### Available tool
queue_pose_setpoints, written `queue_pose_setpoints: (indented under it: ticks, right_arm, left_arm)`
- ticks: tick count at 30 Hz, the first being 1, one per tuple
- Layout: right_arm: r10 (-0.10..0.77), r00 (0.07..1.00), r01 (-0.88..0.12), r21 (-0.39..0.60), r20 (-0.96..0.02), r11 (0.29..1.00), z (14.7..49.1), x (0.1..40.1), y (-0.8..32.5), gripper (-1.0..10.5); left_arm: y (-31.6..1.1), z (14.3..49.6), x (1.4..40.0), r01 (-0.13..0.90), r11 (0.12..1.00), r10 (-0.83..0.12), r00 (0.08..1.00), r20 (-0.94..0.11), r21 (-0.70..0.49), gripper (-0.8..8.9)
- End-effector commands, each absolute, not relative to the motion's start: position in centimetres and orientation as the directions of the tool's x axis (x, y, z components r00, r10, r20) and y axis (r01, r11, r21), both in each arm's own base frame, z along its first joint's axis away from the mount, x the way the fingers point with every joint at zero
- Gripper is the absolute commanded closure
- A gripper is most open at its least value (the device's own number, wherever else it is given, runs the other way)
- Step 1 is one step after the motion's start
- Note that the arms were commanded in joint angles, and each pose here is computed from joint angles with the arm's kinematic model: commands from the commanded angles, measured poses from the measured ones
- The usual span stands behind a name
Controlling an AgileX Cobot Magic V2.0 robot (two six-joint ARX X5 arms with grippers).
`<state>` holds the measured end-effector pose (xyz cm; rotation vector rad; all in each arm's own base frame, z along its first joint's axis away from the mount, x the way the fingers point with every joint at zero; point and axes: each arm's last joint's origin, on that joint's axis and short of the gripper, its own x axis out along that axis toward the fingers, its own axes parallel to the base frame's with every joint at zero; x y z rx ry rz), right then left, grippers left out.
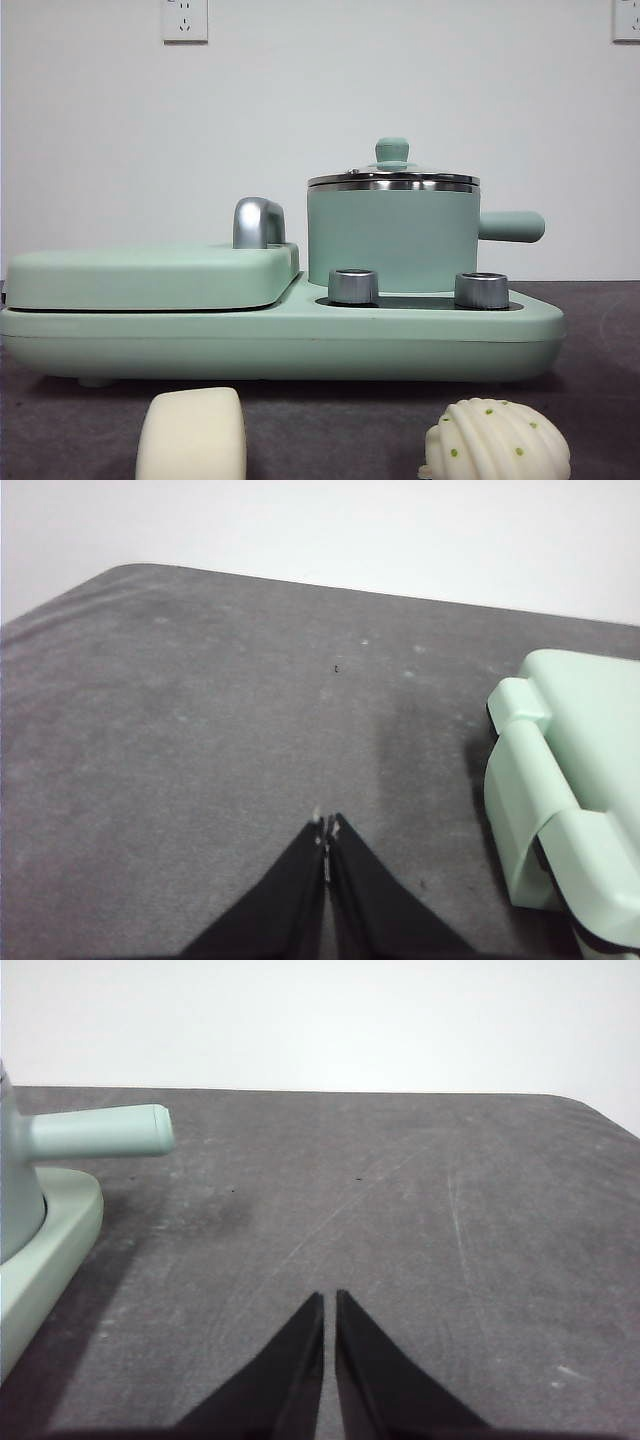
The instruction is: Put the buns in a small steamer
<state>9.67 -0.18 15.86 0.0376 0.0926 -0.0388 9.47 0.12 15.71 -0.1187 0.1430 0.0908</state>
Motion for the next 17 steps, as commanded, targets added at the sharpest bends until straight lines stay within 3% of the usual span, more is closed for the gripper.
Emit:
queue_pose_setpoints:
  ticks: [1,5,10,17]
  right_arm:
    - [-0.030,0.996,0.041,0.127,-0.087,0.991,15.8,9.7,-0.1,9.3]
    - [0.016,0.996,0.004,0.221,-0.087,0.975,15.8,9.7,0.0,9.3]
    - [0.178,0.981,-0.144,0.318,-0.081,0.937,17.1,9.3,0.5,9.3]
    - [0.244,0.969,-0.201,0.439,-0.044,0.876,21.7,7.7,0.7,9.3]
  left_arm:
    - [0.1,15.1,9.6,-0.107,0.982,0.080,0.983,-0.165,-0.157,8.07]
    - [0.0,15.1,9.6,-0.084,0.977,0.053,0.986,-0.159,-0.196,8.07]
    - [-0.6,16.4,9.4,0.088,0.942,-0.134,0.983,-0.122,-0.324,8.06]
    - [-1.3,20.4,8.9,0.212,0.885,-0.278,0.955,-0.105,-0.414,8.06]
